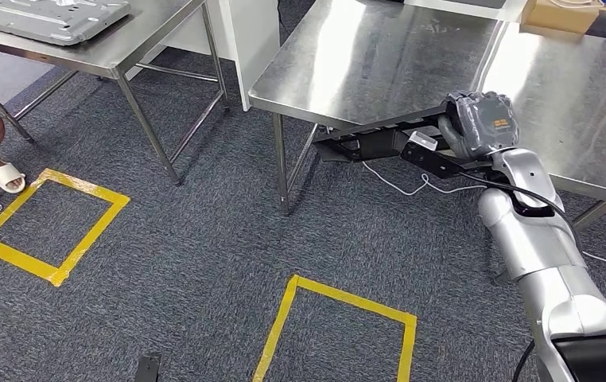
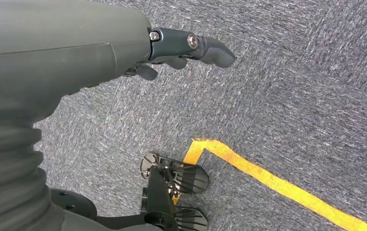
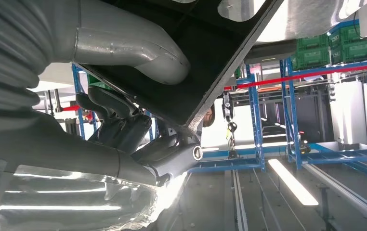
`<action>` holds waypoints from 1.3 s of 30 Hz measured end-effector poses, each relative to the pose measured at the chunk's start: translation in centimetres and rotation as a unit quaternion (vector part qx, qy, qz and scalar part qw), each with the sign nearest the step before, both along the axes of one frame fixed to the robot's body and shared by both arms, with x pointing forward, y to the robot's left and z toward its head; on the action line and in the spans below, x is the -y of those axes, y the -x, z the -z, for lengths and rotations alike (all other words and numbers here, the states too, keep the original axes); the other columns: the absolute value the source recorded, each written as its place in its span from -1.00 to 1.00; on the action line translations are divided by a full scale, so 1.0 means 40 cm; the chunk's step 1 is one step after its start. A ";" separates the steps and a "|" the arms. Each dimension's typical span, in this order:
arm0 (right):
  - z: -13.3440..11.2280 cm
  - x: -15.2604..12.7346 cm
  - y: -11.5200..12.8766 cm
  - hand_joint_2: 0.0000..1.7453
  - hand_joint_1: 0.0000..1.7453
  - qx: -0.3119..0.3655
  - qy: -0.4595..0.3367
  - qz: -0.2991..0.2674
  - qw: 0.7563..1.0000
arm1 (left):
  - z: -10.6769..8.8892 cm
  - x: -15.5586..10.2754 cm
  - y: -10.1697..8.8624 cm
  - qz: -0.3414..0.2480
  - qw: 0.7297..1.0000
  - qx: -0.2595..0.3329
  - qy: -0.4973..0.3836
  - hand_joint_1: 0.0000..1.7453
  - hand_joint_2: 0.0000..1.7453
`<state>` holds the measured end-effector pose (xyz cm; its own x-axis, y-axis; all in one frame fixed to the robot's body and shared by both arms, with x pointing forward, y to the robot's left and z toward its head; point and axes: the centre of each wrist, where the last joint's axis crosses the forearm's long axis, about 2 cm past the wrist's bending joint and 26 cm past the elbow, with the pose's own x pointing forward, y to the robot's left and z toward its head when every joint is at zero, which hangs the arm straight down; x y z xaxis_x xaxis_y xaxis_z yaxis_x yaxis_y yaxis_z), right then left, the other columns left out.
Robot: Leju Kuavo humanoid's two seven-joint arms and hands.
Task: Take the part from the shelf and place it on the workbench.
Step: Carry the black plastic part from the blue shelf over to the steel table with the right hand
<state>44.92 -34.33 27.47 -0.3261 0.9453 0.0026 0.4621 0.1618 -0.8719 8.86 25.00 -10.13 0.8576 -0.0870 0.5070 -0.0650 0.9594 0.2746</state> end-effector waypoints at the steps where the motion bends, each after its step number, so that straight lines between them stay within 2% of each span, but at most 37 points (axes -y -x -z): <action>1: 0.000 0.001 0.000 1.00 1.00 0.000 0.001 0.000 1.000 | 0.000 0.000 0.000 0.000 1.000 0.000 0.000 -1.00 1.00; 24: -0.012 0.006 -0.003 1.00 1.00 0.007 -0.016 0.006 1.000 | -0.001 0.008 0.000 -0.001 1.000 0.002 0.002 -1.00 1.00; 34: -0.088 0.026 -0.022 1.00 1.00 0.010 -0.007 0.013 1.000 | -0.001 0.022 0.006 -0.002 1.000 0.003 0.008 -1.00 1.00; 39: -0.149 0.028 -0.035 1.00 1.00 0.028 -0.002 0.017 0.999 | -0.001 0.021 0.005 -0.004 1.000 0.004 0.008 -1.00 1.00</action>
